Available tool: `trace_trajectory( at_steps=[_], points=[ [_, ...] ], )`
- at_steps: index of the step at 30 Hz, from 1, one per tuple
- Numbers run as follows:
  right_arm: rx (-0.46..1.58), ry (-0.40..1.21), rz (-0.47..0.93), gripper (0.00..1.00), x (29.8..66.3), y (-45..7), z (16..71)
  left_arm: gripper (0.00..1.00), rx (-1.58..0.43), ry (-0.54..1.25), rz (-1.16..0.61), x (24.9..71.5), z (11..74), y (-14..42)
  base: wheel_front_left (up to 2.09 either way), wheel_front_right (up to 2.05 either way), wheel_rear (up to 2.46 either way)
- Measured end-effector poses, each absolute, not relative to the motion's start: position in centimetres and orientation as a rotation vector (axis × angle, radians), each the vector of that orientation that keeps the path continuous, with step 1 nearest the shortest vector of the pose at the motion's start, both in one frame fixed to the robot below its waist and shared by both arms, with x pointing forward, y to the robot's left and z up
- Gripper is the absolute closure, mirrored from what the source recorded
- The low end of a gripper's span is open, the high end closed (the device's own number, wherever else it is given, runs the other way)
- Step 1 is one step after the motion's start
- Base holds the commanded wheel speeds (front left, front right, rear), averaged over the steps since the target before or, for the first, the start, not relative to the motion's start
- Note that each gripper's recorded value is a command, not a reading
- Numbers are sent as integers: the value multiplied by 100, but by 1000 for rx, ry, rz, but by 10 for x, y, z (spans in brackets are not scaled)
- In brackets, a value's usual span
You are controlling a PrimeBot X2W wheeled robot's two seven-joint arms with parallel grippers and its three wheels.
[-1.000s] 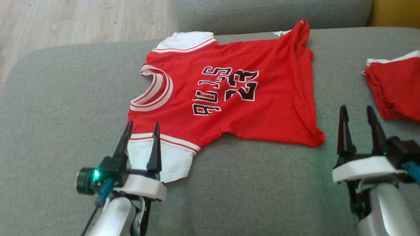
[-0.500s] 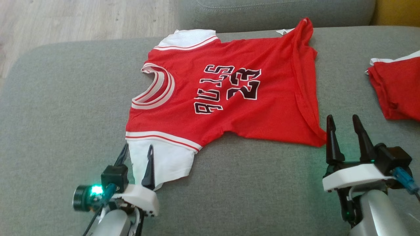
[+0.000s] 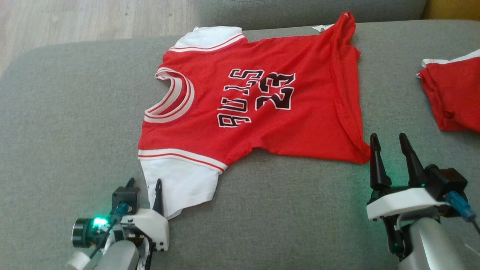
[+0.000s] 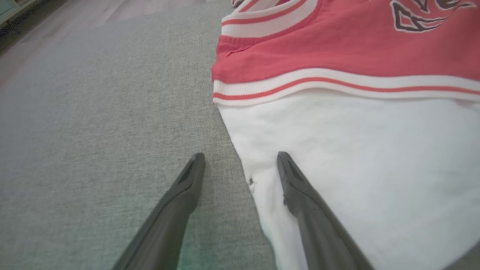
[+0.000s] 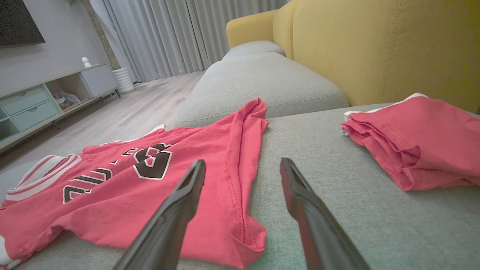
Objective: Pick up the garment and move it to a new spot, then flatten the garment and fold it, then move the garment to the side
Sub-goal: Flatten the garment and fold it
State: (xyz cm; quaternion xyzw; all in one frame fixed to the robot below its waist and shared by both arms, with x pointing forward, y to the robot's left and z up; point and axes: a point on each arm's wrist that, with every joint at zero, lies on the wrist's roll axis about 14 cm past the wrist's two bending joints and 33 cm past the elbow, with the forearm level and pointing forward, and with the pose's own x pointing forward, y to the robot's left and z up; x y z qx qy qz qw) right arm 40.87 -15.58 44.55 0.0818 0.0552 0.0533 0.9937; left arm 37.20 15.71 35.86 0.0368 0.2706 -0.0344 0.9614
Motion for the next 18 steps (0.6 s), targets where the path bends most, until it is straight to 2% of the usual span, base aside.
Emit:
trace_trajectory(
  at_steps=[12,18],
  points=[
    [190,134,98,0,404,-157,439,0,72,619,-178,372,361,132,0,0,0],
    [202,121,96,0,400,-157,445,0,75,633,-206,358,363,125,0,0,0]
  ],
)
